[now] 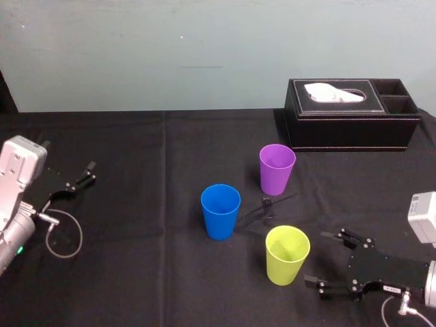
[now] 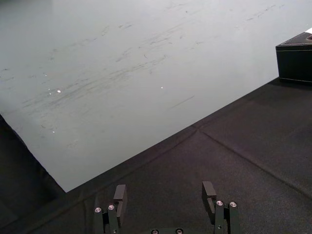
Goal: Stack the three plastic cups sequentially using one hand.
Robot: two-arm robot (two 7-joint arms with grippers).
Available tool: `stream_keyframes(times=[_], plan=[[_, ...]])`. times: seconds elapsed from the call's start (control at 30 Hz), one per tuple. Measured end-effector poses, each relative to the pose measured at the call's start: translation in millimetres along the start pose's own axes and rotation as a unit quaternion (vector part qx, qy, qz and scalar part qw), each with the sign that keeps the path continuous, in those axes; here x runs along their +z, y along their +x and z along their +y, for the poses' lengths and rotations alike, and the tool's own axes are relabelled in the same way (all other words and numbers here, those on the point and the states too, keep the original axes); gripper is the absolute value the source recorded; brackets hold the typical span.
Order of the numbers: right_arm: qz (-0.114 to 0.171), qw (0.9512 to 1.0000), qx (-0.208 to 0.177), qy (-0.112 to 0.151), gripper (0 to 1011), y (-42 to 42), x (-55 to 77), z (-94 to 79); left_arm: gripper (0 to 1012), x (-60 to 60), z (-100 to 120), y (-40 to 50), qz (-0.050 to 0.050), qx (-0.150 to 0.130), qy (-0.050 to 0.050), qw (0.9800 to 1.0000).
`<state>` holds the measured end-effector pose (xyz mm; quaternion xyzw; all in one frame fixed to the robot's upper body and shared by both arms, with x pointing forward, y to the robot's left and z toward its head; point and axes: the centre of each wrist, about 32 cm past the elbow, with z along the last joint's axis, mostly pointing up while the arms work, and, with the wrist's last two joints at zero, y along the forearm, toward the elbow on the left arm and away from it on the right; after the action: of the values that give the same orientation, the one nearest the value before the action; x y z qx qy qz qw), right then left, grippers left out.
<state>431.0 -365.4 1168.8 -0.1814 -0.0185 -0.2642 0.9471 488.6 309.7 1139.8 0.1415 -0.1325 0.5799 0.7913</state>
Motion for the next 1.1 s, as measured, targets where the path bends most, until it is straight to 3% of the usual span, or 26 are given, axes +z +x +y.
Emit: stream_keyframes(times=[1.1], plan=[[0.036, 0.9991, 0.015, 0.018, 1000, -1.2, -4.3, 21.6, 1010, 0.0, 0, 0.0, 0.0, 0.0, 0.0, 1.0]])
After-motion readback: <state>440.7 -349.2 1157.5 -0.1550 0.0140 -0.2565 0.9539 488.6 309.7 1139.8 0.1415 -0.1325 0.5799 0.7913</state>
